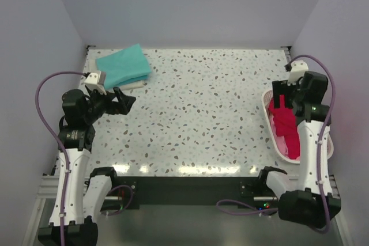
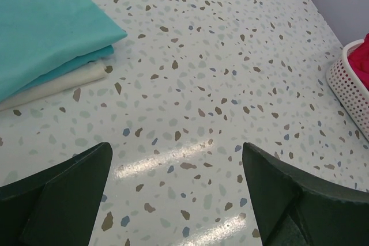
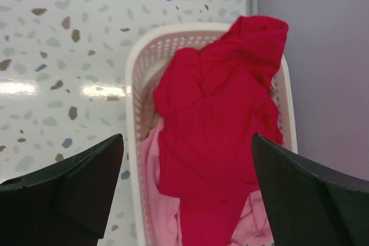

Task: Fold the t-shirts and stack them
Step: Grab the tshirt from the pile

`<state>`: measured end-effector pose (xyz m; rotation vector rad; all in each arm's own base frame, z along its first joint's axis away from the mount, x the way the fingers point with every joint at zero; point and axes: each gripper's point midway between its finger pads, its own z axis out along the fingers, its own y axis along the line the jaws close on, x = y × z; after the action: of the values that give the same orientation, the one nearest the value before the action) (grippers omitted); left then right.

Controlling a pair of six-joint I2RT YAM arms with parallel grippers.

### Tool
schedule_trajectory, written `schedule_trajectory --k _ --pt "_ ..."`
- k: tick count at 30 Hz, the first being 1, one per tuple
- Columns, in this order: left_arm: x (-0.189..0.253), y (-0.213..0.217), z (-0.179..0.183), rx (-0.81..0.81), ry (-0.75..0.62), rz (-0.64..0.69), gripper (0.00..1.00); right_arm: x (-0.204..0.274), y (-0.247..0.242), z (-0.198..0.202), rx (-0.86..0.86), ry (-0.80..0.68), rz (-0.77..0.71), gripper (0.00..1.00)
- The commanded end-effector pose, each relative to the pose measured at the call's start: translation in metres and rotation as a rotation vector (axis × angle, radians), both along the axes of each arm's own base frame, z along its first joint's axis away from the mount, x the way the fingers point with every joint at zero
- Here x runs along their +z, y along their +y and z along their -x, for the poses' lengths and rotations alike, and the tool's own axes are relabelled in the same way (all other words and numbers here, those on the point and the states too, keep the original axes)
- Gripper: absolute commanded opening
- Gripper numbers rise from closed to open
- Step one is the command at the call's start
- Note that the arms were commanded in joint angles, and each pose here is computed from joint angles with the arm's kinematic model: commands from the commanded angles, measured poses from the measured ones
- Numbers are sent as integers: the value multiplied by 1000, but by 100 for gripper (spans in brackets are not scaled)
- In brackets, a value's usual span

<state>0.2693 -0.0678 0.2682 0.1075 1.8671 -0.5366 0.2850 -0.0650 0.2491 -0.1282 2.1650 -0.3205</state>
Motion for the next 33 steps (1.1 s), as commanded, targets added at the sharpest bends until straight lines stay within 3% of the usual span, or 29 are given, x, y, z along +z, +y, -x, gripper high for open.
schedule_trajectory --k 1,8,13,22,25,26,29,33 --pt "1 -8 2 -44 -33 9 100 -17 -9 1 102 110 -106 94" --pt "-30 -16 -1 -79 7 33 100 -63 -61 6 13 294 -80 84" --pt "-36 -22 -3 -106 19 37 100 -87 -83 -8 -50 348 -57 77" --pt "-40 -24 -2 -111 29 42 100 -137 -97 -6 -69 480 -35 67" --pt "-39 -24 -1 -114 31 43 100 -140 -96 -3 -67 486 -36 51" --pt "-39 -25 -1 -115 30 44 100 -138 -96 -3 -67 482 -34 32" --pt "-37 -25 -2 -118 31 44 100 -122 -95 -6 -68 435 -24 0" --pt "-33 -25 -3 -119 29 42 100 -84 -88 -6 -58 353 -21 0"
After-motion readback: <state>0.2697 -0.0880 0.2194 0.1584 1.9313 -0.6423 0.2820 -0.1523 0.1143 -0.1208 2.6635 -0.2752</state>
